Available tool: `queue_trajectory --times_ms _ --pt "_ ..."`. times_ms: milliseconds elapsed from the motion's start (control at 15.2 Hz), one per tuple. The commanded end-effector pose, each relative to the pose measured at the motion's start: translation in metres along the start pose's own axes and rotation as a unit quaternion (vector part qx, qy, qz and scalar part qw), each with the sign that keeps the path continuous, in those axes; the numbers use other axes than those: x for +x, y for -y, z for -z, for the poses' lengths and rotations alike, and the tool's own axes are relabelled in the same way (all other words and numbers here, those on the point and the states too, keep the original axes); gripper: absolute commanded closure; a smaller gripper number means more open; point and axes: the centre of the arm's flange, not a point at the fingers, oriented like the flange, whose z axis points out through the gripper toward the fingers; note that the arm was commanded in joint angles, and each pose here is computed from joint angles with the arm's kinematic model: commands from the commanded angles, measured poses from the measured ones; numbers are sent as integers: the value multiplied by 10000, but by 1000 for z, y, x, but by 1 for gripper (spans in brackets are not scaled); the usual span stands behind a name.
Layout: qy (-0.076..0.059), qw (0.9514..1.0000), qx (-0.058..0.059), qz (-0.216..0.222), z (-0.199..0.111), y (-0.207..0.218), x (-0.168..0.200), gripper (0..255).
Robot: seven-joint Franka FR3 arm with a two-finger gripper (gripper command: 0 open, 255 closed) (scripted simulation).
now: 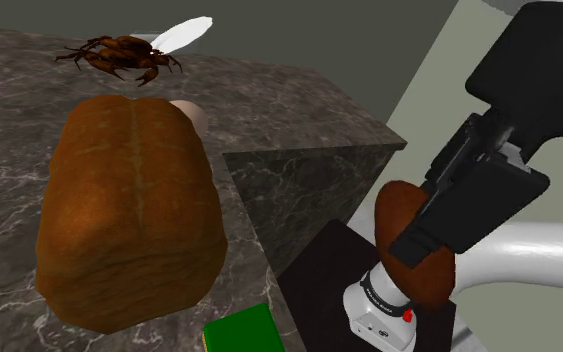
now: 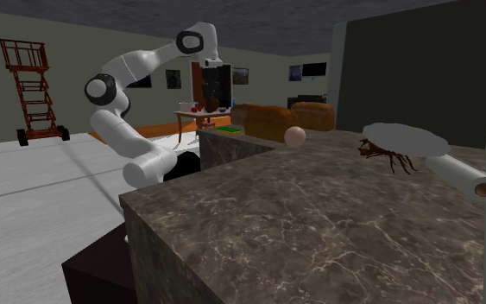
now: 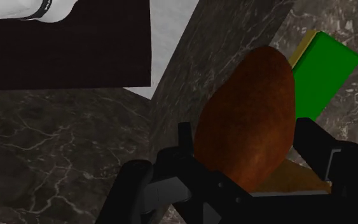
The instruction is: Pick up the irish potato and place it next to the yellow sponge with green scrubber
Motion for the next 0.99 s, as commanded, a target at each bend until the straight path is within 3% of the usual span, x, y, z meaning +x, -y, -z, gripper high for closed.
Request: queue_trajectory --times_ms 0,924 --pt "7 10000 2 -4 -1 24 -14 255" --pt "7 10000 2 -4 -18 169 -101 255"
